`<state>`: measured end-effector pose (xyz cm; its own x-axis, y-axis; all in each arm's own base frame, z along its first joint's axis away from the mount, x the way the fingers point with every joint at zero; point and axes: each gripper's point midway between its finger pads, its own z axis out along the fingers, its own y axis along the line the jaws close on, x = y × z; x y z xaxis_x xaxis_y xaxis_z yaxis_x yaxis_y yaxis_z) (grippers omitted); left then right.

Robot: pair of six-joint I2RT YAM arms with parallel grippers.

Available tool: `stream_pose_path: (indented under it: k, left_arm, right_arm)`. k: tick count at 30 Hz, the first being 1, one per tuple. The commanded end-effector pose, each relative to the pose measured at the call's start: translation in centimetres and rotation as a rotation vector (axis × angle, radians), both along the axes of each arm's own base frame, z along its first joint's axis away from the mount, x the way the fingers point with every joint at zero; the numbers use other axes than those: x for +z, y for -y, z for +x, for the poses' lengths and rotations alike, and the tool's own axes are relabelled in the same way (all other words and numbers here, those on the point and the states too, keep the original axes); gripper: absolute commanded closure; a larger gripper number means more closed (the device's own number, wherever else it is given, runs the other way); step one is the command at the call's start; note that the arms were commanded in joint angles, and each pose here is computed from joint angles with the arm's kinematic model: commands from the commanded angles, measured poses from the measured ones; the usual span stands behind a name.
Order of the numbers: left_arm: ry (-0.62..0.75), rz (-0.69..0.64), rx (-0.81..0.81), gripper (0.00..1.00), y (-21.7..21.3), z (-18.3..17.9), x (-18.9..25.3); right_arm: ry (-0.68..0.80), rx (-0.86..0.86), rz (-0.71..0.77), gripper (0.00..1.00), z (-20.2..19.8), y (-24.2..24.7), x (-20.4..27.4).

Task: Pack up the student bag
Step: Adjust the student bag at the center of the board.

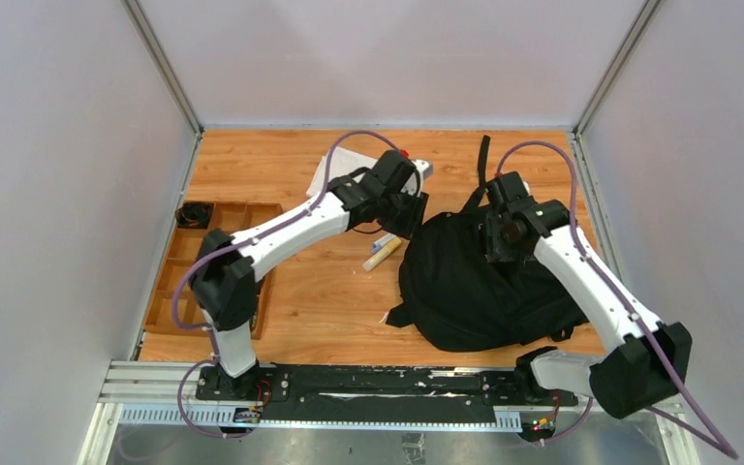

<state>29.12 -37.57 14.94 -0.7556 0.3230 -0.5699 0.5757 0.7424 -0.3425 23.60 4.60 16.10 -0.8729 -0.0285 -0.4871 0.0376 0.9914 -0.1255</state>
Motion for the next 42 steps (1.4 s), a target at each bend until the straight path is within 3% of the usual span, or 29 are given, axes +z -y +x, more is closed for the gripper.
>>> stream_pose_path:
  k: [1,8,17,25,34,42]
  left_arm:
    - [0.143,-0.048,0.106,0.60,-2.7,1.2,5.8]
    - [0.120,-0.261,0.232,0.50,-4.2,-1.5,6.5]
    - [0.066,-0.260,0.214,0.50,-4.7,-3.1,4.8]
    - [0.052,-0.276,0.202,0.50,-4.4,-3.3,4.5]
    - [0.049,-0.271,0.198,0.50,-4.4,-3.4,4.1]
    - [0.034,-0.275,0.181,0.50,-4.2,-3.8,3.7]
  right_arm:
    - [-0.029,-0.010,-0.169,0.49,0.9,1.3,-0.3]
    - [-0.032,0.014,-0.263,0.50,2.4,0.6,-2.7]
    - [-0.071,-0.011,-0.531,0.46,3.3,2.2,-4.1]
    - [0.011,-0.034,-0.629,0.43,3.1,2.7,-2.1]
    - [0.055,-0.016,-0.743,0.21,3.2,2.1,-1.4]
    - [0.028,0.004,-0.810,0.12,4.2,1.9,-2.7]
